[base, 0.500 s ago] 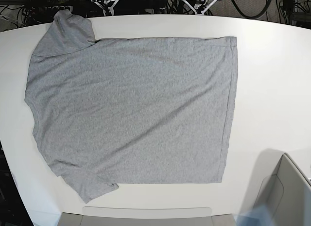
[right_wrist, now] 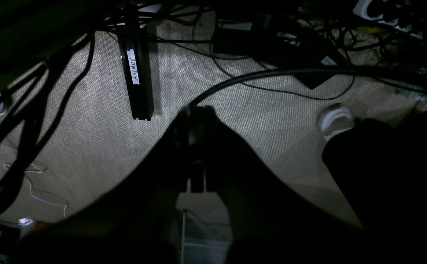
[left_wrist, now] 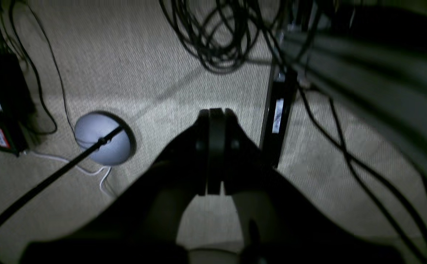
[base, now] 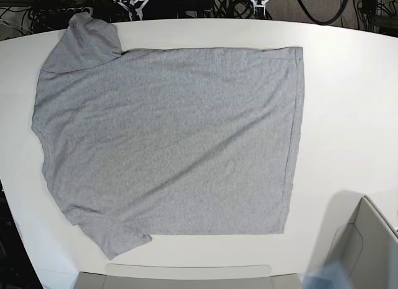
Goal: Fold the T-shirt properly
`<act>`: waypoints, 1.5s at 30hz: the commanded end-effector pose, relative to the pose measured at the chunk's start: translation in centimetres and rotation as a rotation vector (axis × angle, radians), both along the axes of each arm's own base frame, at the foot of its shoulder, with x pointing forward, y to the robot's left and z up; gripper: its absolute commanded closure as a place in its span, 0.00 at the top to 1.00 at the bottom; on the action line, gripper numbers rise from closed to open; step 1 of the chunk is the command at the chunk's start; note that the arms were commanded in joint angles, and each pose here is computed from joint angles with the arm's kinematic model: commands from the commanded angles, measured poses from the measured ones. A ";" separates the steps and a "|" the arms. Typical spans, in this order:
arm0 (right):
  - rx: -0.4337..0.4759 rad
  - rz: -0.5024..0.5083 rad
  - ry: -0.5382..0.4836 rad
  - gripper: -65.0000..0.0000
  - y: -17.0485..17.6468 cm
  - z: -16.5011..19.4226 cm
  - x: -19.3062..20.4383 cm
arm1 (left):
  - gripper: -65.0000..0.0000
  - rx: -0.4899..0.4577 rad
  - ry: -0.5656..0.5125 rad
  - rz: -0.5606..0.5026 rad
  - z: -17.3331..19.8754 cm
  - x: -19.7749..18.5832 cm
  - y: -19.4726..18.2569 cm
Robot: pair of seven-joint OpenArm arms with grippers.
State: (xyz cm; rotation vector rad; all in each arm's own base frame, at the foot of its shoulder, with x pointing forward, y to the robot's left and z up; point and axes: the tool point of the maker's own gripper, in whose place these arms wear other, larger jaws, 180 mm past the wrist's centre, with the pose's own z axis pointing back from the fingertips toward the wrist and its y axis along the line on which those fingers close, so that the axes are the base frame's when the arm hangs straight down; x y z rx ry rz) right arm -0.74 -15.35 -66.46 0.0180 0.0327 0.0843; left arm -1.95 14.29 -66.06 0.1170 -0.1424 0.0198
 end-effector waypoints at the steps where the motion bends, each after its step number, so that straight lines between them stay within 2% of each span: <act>1: -0.002 -0.001 0.000 0.01 -0.4 0.0 -0.1 | 0.00 0.007 -0.013 -0.002 0.1 0.2 0.3; 15: -0.003 -0.004 0.011 0.01 -0.5 0.0 -0.9 | 0.00 0.023 0.004 -0.009 0.1 -1.0 1.3; 24: -0.025 -0.004 0.017 0.01 -2.1 0.2 -1.5 | 0.00 0.047 0.017 -0.009 0.4 -2.2 2.9; 33: -0.026 0.049 -0.072 0.01 -3.6 1.6 -4.1 | 0.00 0.110 -0.049 -0.048 2.5 -4.7 6.7; 40: -0.014 0.079 -0.089 0.01 -3.6 3.4 -7.7 | 0.00 0.119 -0.035 -0.057 3.9 -8.0 7.2; 45: 0.018 0.108 -0.154 0.01 -2.6 6.0 -9.0 | 0.00 0.123 -0.133 -0.083 7.1 -7.9 7.2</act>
